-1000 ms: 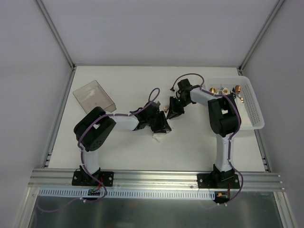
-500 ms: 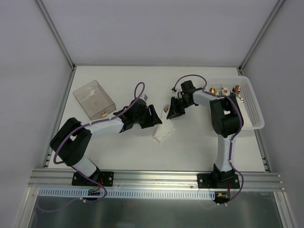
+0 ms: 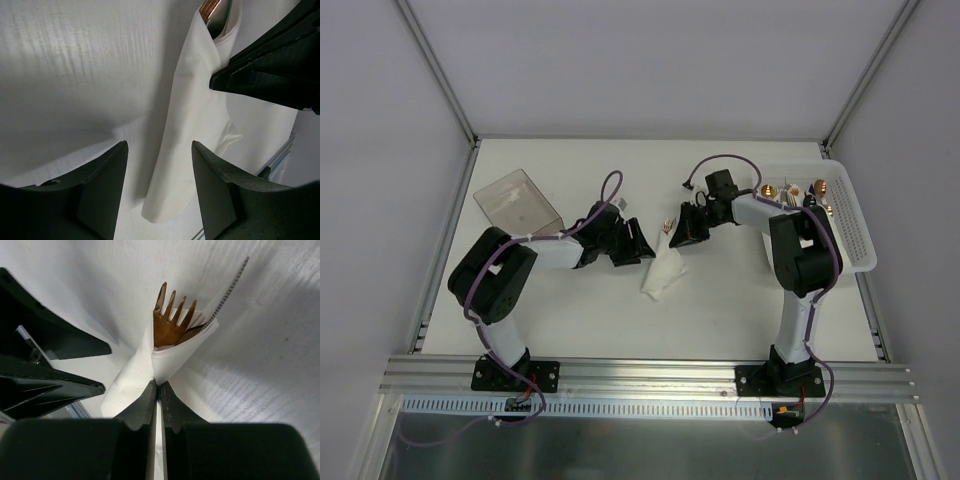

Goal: Place the utensils on the paper napkin and roll it up

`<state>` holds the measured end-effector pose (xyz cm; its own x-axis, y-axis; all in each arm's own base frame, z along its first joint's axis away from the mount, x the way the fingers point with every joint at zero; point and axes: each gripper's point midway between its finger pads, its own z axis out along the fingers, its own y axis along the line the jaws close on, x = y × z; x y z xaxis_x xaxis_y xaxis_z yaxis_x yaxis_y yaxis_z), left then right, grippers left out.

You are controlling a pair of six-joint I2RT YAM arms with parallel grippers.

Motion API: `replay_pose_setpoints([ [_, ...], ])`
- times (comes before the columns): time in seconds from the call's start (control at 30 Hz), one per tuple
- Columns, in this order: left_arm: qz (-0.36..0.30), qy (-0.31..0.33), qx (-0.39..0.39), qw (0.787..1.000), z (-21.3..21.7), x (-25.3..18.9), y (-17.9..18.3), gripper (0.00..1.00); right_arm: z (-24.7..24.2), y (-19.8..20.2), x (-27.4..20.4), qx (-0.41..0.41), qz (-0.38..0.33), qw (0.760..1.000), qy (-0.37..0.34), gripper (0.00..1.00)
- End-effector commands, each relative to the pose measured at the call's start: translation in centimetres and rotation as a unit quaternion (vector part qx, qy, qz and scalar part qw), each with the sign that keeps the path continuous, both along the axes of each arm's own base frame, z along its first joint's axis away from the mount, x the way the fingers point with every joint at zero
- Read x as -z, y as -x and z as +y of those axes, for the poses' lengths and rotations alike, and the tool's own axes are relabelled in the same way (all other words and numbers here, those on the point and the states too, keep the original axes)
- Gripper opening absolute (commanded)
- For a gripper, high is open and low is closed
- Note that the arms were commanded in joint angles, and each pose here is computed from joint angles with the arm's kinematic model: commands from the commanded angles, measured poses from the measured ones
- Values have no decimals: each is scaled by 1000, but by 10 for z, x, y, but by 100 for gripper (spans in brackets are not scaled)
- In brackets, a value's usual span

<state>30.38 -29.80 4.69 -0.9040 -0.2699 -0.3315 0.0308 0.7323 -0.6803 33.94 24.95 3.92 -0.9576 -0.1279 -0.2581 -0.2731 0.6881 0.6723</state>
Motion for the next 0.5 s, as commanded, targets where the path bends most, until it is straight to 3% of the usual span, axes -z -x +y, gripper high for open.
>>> replay_pose_setpoints([
  [0.0, -44, 70, 42, 996, -23, -24, -16, 54, 6, -6, -35, -20, -56, 997, -42, 0],
  [0.3, -107, 187, 71, 974, -31, -37, -20, 57, 12, 0, -46, -37, -65, 994, -81, 0],
  [0.47, -135, 196, 84, 968, -26, -35, -21, 59, 16, 5, -53, -51, -73, 991, -104, 0],
])
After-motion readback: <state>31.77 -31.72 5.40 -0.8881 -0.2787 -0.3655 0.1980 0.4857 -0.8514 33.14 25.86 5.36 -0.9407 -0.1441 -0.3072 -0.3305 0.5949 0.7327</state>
